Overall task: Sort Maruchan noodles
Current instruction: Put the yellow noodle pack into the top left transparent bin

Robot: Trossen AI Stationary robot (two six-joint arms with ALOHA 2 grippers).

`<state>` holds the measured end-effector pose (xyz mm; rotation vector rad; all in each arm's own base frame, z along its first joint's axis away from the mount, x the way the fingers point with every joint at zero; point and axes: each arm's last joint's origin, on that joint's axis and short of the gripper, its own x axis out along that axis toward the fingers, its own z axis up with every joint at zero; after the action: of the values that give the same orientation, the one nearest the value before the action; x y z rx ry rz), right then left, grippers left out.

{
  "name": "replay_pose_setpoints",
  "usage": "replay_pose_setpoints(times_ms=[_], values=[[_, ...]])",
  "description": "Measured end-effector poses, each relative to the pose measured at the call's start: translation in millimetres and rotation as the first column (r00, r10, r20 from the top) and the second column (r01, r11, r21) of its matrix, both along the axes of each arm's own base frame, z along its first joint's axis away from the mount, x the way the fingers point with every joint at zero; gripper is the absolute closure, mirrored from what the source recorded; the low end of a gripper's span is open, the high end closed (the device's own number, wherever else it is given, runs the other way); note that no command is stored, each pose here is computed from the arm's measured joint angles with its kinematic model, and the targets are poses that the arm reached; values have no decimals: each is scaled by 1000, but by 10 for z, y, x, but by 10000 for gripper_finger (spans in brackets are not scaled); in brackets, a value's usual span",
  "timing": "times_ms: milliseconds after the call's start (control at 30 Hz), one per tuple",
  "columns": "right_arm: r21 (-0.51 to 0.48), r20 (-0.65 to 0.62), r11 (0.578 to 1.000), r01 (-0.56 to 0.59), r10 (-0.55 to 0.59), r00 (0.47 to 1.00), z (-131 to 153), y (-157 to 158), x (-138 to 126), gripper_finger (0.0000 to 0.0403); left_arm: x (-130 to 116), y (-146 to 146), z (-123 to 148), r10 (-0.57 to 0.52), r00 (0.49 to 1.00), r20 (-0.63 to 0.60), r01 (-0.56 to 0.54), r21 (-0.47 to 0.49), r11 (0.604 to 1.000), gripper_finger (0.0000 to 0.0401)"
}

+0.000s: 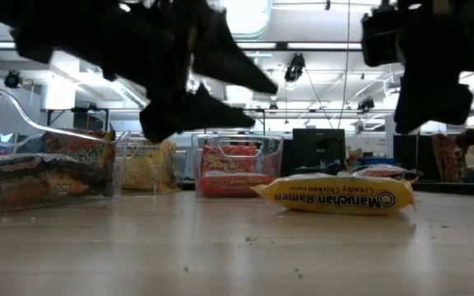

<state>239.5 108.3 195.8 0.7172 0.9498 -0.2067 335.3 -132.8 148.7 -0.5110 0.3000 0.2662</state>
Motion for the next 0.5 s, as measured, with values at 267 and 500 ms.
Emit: replay_pose_setpoints(times_ms=[267,500], values=[[-148,-71,989,-11,1,997,-300,64,72,335,80,410,-176,68,993,-96,-85,-184,979,168],[-221,-166,972,-78,42,985,-580,88,122,335,118,523,-177,41,994,-105,-64,-232,971,168]])
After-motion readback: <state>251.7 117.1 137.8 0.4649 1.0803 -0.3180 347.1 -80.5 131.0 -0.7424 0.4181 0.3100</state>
